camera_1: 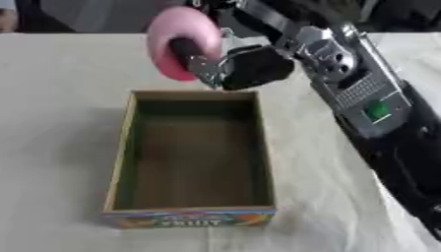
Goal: Pick up objects on the table and place them in the box.
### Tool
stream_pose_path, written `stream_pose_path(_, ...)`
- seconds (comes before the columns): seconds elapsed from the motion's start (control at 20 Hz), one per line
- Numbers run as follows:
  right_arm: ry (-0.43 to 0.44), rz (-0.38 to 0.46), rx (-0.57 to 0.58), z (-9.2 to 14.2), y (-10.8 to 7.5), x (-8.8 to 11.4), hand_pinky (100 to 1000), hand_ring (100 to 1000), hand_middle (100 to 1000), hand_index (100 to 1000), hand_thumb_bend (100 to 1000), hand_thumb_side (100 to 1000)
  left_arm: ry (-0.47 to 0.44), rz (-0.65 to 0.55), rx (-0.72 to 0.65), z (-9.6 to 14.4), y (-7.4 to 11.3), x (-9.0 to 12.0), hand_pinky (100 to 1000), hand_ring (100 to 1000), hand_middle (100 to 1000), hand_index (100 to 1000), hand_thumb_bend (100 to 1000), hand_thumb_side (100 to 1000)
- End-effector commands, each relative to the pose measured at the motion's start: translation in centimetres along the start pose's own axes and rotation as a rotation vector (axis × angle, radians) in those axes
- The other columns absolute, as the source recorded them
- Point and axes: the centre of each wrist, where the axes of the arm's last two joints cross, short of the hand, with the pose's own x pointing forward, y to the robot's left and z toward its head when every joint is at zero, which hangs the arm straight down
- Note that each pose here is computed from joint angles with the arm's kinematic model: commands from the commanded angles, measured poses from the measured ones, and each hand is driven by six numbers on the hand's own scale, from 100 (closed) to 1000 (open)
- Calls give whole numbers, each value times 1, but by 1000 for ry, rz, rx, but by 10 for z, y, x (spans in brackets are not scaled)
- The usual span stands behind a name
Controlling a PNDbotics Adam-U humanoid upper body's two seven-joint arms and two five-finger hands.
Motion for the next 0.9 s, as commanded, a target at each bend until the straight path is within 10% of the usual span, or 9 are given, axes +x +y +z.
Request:
stream_pose_path(0.05,-1,37,47,-3,7,-1,497,662,457,586,100,503,-48,-6,-21,-8,1,9,500,518,541,820,100,872)
stream_pose_path(0.9,70,86,304,10,84,-30,518,686,474,606,100,518,-43,0,-41,-8,-2,8,501,518,540,819,100,876)
